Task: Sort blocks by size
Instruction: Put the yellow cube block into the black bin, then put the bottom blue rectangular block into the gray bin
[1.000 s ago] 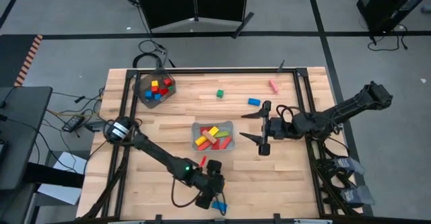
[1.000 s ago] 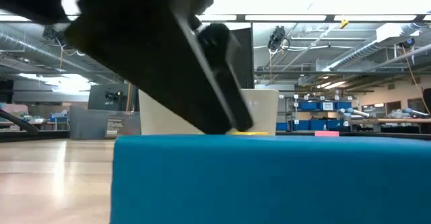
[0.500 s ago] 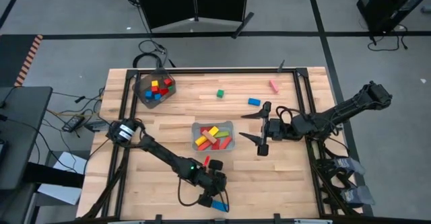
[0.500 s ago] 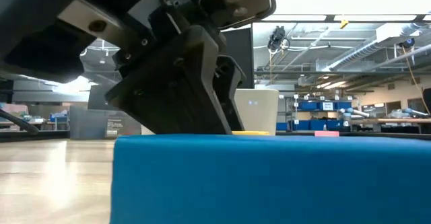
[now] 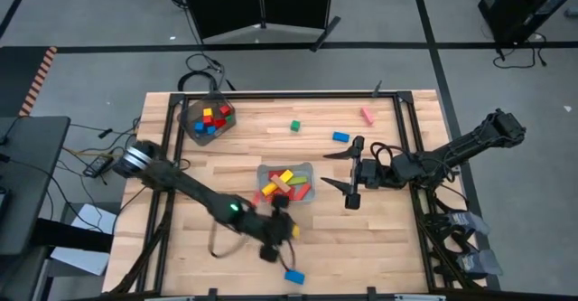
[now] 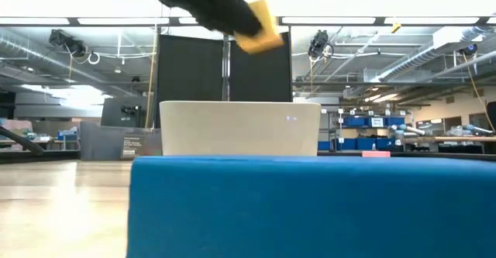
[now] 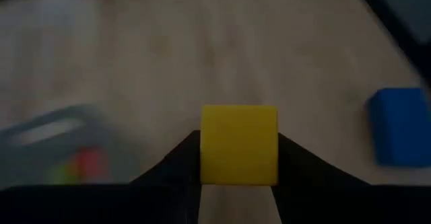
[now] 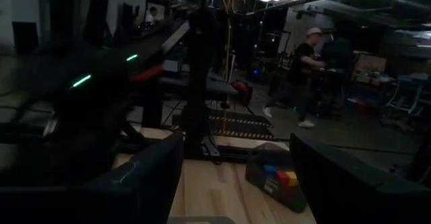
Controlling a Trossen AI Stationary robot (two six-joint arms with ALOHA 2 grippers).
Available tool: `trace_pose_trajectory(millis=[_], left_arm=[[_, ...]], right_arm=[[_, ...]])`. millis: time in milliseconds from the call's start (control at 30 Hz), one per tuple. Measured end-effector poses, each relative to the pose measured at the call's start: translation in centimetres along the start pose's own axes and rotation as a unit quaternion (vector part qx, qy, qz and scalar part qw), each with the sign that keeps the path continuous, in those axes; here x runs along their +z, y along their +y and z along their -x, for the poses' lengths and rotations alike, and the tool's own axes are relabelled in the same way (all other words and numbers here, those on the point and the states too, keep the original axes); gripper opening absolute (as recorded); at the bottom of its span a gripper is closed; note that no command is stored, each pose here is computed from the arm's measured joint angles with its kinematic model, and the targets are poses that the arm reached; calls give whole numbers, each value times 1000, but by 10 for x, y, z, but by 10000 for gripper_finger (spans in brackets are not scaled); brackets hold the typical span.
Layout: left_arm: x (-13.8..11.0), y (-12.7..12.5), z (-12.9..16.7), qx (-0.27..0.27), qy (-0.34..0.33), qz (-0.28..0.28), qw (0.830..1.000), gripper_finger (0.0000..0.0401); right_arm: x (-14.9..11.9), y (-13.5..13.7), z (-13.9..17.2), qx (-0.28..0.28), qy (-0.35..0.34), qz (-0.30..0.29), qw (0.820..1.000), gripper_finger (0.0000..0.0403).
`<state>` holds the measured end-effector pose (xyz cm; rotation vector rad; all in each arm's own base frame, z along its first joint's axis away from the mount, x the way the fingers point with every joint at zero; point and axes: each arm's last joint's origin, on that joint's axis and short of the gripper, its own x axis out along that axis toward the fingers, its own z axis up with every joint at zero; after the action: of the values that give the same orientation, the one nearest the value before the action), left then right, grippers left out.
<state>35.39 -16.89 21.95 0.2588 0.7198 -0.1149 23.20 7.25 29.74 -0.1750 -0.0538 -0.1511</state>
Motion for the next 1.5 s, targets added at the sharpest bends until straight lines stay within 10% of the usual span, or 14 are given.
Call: trace_pose_trajectory(millis=[300, 633, 967, 1233, 1500], left_arm=[[-75, 86, 101, 143, -133, 174, 965, 138], [-184, 155, 148, 410, -138, 445, 784, 138], [-217, 192, 157, 523, -84, 503, 684, 180], [-219, 196, 155, 484, -73, 510, 707, 376], [-189, 181, 147, 367, -152, 476, 785, 362]], right_arm=[[-8, 7, 0, 15, 30, -8, 999, 283], [-41, 34, -17, 37, 87, -27, 995, 283], [-75, 74, -31, 69, 125, -52, 988, 291], [-73, 118, -54, 124, 191, -7, 974, 315], [-64, 155, -58, 227, 243, -50, 942, 341]])
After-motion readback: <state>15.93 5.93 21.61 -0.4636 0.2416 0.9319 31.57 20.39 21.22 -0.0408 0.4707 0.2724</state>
